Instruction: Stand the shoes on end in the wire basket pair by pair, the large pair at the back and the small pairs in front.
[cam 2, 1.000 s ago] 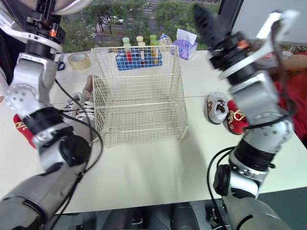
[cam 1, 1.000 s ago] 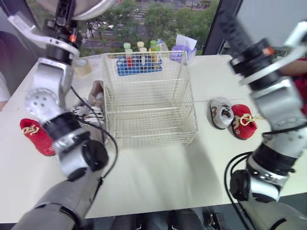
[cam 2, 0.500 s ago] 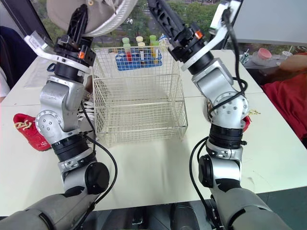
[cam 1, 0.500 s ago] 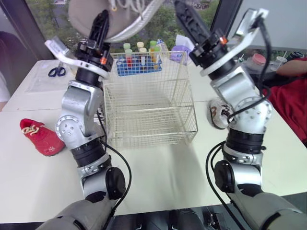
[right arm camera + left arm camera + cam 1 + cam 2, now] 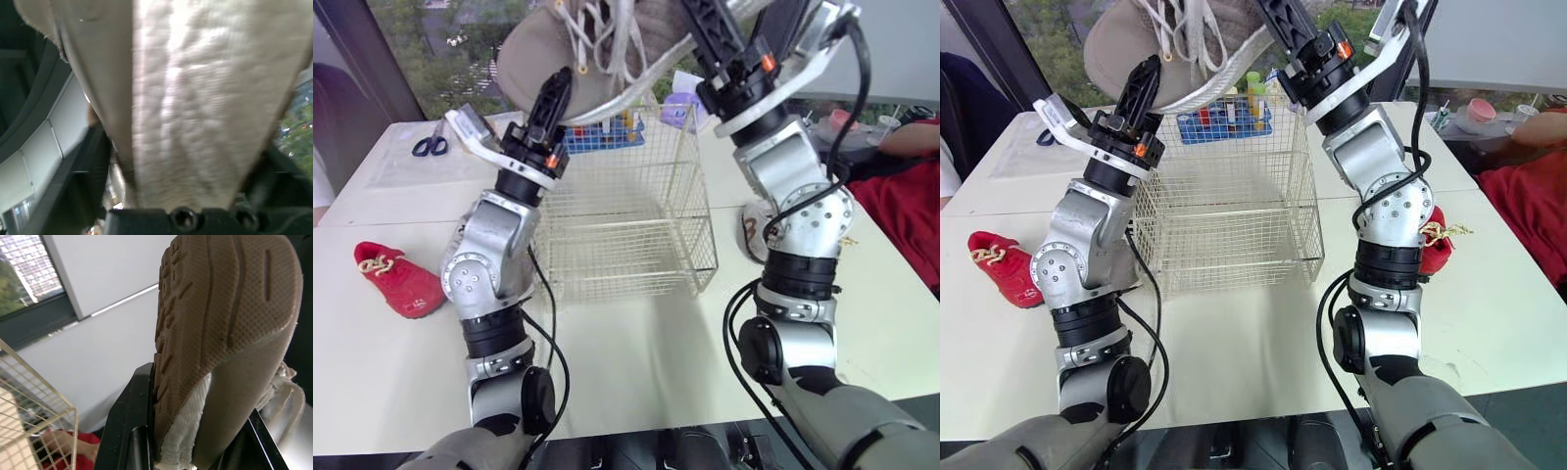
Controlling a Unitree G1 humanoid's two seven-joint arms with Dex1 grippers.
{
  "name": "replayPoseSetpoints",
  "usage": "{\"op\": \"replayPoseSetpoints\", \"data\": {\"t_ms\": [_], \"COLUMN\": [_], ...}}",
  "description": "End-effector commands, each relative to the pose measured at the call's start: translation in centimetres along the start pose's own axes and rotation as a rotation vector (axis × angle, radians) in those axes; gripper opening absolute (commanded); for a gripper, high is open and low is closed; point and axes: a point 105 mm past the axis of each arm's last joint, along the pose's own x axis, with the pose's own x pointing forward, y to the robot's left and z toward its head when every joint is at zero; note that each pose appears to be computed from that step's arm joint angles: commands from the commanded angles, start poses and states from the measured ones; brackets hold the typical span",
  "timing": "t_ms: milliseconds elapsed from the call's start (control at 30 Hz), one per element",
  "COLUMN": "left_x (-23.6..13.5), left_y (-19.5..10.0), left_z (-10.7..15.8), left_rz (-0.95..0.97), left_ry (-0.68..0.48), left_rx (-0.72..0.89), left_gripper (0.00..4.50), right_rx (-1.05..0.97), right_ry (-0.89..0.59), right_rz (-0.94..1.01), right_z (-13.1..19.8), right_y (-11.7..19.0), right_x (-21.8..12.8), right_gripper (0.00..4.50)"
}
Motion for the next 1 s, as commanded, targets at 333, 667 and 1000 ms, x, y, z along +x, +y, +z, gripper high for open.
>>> {"op": "replayPoseSetpoints", "data": {"t_ms": [333, 667, 1000], "left_x": [-1.4, -6.9, -11.7], "left_y": [0.3, -1.7, -3.8], "left_z": [-0.4, -0.9, -1.4], "left_rz": [0.069, 0.109, 0.122], "left_ry": [0.233, 0.632, 0.822], "left_rx": [0.390, 0.913, 0.855], "left_gripper": [2.62, 4.42, 4.42], "right_rx": [-0.206, -0.573, -0.806], "right_ry": [-0.047, 0.072, 0.520], "right_rz": [0.112, 0.213, 0.447], "right_z": [2.5, 8.4, 7.5], "right_y": [1.9, 1.7, -0.6], "right_x": [-0.9, 1.9, 2.0], "right_gripper": [1.66, 1.66, 1.66]}}
